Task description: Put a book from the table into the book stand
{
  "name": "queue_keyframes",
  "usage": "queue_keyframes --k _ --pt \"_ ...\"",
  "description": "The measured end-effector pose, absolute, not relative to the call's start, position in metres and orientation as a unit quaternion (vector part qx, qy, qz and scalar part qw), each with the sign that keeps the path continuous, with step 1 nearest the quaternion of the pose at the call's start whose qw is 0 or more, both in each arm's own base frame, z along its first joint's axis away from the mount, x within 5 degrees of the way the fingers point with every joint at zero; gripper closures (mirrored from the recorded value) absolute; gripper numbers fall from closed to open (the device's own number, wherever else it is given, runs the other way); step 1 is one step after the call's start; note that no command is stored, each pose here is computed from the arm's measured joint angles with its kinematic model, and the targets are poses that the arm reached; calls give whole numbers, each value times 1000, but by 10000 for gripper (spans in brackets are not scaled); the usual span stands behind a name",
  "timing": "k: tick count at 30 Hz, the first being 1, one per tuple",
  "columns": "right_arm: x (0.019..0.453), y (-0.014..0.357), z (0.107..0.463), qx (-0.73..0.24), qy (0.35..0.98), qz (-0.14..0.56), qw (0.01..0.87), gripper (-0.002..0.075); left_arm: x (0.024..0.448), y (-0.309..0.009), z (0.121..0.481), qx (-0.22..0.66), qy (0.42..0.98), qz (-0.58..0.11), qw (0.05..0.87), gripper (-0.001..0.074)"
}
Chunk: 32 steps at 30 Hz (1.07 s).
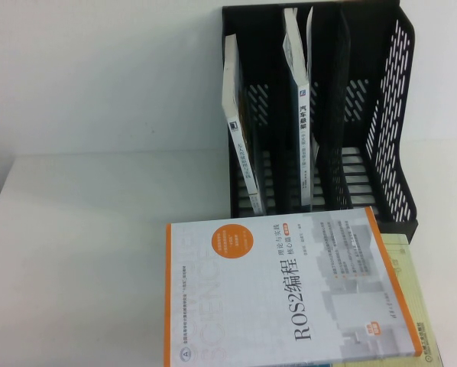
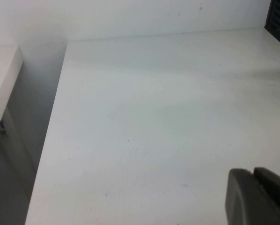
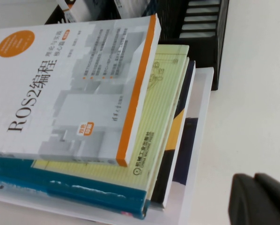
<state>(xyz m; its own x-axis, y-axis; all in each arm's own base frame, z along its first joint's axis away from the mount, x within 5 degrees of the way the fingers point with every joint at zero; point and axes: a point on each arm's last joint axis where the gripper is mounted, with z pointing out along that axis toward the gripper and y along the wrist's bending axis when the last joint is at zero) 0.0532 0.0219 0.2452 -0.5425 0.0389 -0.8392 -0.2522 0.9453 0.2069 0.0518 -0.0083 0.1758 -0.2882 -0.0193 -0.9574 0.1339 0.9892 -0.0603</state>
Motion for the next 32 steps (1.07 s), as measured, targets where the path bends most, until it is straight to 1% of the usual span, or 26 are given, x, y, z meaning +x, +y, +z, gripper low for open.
queue_keyframes --k 4,7,11,14,17,21,32 --pt "51 18 238 -60 855 137 497 728 52 -8 176 36 800 -64 596 736" --pt "51 9 230 -47 829 92 550 728 52 -8 176 37 800 -64 596 736" --pt "50 4 211 -12 798 61 600 728 52 -8 176 37 800 -64 596 736" --pt "51 1 185 18 803 43 594 728 52 -8 176 37 800 -64 596 736" --pt "51 -2 170 47 815 32 577 728 52 -8 176 37 800 -64 596 736" --pt "51 -3 170 62 813 24 578 728 52 -8 176 37 800 -64 596 736" --pt "51 -3 170 62 813 24 578 728 52 -8 176 38 800 -62 596 736"
